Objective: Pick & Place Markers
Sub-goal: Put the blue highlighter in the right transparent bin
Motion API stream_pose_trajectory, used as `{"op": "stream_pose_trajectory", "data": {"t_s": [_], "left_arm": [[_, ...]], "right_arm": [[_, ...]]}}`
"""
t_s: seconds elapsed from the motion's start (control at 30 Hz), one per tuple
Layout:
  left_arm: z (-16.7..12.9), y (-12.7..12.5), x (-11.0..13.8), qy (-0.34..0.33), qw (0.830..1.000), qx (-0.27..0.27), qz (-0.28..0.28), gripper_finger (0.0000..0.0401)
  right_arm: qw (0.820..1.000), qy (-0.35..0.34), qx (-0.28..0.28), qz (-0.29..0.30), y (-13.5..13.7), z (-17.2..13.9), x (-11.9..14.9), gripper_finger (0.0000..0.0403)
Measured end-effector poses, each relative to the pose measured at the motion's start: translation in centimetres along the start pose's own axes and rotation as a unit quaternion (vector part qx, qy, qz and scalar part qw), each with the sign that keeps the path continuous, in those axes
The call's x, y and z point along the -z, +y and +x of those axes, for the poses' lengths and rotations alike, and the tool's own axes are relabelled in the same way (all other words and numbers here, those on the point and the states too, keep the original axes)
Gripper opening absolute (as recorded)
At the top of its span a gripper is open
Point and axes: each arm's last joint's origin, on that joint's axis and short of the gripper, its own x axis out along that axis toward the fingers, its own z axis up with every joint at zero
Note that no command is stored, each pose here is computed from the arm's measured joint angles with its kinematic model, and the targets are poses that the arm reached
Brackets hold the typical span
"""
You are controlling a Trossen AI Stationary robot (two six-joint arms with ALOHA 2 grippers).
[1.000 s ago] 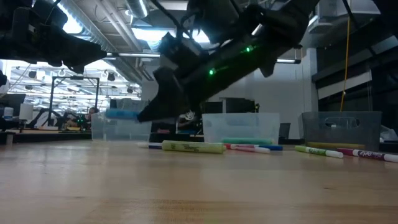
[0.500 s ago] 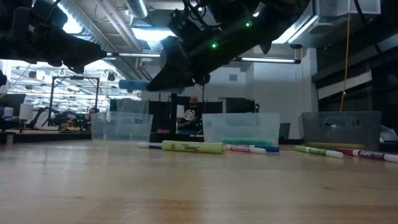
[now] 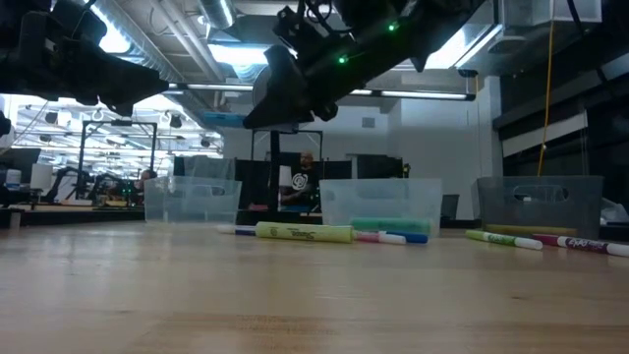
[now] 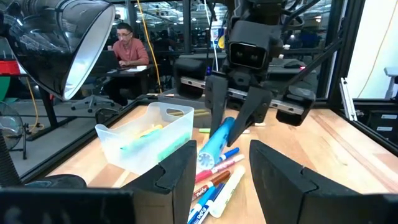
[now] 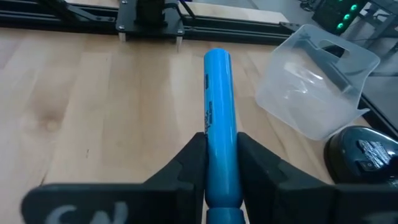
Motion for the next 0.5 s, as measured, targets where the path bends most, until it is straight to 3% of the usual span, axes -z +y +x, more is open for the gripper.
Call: {"op": "stream_pose_trajectory", "data": {"t_s": [0.5], "left_arm": [[0.0, 0.0, 0.0, 0.000, 1.000, 0.000, 0.000, 0.0143]], "right_arm": [[1.000, 0.008, 0.019, -0.006, -1.7, 0.5, 0.2, 0.0070]]}}
